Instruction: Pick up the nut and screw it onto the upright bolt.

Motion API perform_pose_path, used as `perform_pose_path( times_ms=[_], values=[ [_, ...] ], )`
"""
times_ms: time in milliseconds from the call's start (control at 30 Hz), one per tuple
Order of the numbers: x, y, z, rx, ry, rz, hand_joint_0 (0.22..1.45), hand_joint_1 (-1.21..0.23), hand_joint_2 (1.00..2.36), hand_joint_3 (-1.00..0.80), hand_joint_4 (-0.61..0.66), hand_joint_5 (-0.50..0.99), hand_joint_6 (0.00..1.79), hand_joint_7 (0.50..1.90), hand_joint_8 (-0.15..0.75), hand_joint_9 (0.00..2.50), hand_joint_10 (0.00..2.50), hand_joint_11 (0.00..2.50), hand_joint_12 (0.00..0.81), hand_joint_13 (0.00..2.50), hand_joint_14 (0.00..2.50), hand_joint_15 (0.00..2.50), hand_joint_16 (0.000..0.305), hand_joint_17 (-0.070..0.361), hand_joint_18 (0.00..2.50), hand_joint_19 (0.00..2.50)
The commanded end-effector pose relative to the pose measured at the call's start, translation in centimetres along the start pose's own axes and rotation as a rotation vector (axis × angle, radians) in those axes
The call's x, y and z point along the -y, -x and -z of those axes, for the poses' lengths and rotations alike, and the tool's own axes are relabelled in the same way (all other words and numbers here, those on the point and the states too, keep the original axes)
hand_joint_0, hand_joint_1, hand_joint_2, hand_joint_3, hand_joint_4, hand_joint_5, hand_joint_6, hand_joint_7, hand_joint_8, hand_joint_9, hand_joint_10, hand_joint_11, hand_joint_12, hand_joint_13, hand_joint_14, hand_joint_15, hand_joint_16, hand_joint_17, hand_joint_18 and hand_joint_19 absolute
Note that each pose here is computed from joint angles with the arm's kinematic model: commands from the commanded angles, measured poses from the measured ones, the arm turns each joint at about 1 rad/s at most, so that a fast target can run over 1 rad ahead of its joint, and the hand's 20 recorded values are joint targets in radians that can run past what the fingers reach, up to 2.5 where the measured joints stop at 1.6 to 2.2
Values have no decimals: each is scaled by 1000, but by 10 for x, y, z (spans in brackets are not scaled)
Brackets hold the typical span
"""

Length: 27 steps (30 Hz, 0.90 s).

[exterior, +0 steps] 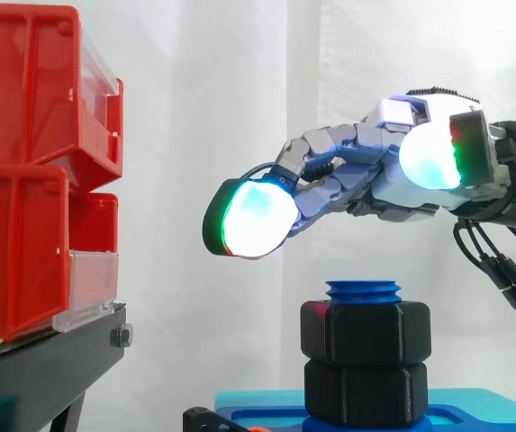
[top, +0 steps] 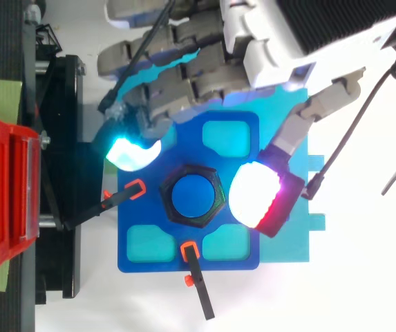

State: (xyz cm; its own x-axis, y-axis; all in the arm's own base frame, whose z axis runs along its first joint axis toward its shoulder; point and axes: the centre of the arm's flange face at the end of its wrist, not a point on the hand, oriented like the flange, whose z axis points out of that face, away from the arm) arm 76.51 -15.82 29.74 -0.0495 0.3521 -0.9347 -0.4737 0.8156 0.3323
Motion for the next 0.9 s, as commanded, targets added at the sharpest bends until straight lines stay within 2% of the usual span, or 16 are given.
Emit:
perform_pose_path(
  times_ms=[0,200,467,833,867],
  values=[
    [-4,-11,-2,-9,4,-15,454,-302,1000,-500,107,-165,501,586,209,501,0,0,350,176,0,0,43,98,0,0],
    [-4,-24,-2,1,-2,-12,448,-288,1000,-500,104,-167,501,582,208,466,0,0,356,157,0,0,44,100,0,0],
    [-6,-26,-3,6,4,-12,446,-266,1000,-500,114,-162,501,599,211,451,0,0,360,141,0,0,45,101,0,0],
    [-6,-28,-3,0,1,-14,447,-260,1000,-500,141,-144,502,664,222,437,0,0,362,134,0,0,45,102,0,0],
    [-6,-31,-4,-4,2,-17,448,-260,1000,-500,137,-143,502,666,221,436,0,0,362,133,0,0,45,102,0,0]
  ],
)
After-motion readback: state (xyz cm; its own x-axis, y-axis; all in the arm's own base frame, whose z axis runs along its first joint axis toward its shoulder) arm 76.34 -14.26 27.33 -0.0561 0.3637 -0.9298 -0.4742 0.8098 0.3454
